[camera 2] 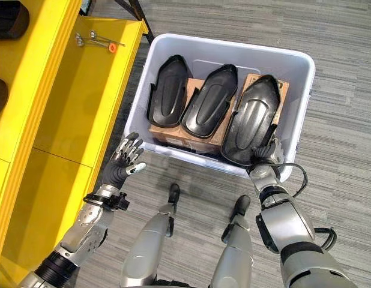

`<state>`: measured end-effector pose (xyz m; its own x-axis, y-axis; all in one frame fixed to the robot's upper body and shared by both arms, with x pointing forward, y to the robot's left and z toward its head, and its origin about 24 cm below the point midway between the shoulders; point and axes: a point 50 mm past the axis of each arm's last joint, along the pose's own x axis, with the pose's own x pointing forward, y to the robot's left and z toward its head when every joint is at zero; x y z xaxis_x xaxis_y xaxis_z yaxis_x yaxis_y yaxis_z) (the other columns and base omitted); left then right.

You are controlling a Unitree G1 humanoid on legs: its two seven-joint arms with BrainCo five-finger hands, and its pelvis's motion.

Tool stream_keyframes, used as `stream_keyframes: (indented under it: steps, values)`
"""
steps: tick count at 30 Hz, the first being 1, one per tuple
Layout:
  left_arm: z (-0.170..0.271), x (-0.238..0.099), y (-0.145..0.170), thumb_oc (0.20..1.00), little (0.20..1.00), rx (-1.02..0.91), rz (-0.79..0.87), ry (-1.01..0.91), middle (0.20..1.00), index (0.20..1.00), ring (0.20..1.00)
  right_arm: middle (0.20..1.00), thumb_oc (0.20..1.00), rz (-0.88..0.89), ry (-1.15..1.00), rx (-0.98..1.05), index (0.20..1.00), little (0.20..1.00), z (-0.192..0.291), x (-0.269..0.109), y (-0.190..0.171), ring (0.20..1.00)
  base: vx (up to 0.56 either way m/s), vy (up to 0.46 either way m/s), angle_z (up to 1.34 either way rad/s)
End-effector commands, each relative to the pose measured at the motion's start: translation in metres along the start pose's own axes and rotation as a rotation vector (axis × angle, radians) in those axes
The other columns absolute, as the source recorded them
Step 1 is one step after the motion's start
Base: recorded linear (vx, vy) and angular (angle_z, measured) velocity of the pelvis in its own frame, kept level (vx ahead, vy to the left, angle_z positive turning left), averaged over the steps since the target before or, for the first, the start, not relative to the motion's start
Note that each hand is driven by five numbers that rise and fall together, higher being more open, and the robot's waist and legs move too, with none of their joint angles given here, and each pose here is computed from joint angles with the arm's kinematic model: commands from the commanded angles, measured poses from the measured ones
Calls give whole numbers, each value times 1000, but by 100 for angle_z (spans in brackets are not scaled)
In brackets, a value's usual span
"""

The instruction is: Move parts from the plastic box to the shelf.

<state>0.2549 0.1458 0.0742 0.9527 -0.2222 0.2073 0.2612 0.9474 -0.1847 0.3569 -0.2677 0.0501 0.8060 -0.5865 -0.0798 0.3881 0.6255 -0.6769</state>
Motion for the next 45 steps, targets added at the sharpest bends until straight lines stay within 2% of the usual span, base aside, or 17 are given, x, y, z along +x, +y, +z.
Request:
stream_keyframes:
  steps: [1,9,18,21,24,35,45]
  values:
    - [31,5,-5,1000,1000,22,-70,-132,1000,1000,1000,200,200,184,116,-90,200,200,-36,-24,35,200,8,35,21]
    - [32,2,2,1000,1000,30,-42,-123,1000,1000,1000,200,200,156,156,22,200,200,-39,-23,32,200,-3,16,4]
    - [26,-2,10,1000,1000,47,-22,-80,1000,1000,1000,200,200,22,304,531,200,200,-51,-17,13,200,0,0,0]
    - [23,-6,13,1000,1000,35,-22,-60,1000,1000,1000,200,200,5,276,648,200,200,-47,-17,12,200,-2,-4,-1]
    - [21,-11,18,1000,1000,37,4,-42,1000,1000,1000,200,200,63,135,751,200,200,-24,-25,22,200,4,-13,-11]
    - [9,-27,27,1000,1000,-9,56,21,1000,1000,1000,200,200,186,-226,799,200,200,25,-55,18,200,34,-26,-13]
    - [-6,-47,42,1000,1000,-15,149,86,1000,1000,1000,200,200,288,-374,806,200,200,12,-87,-1,200,59,-7,-6]
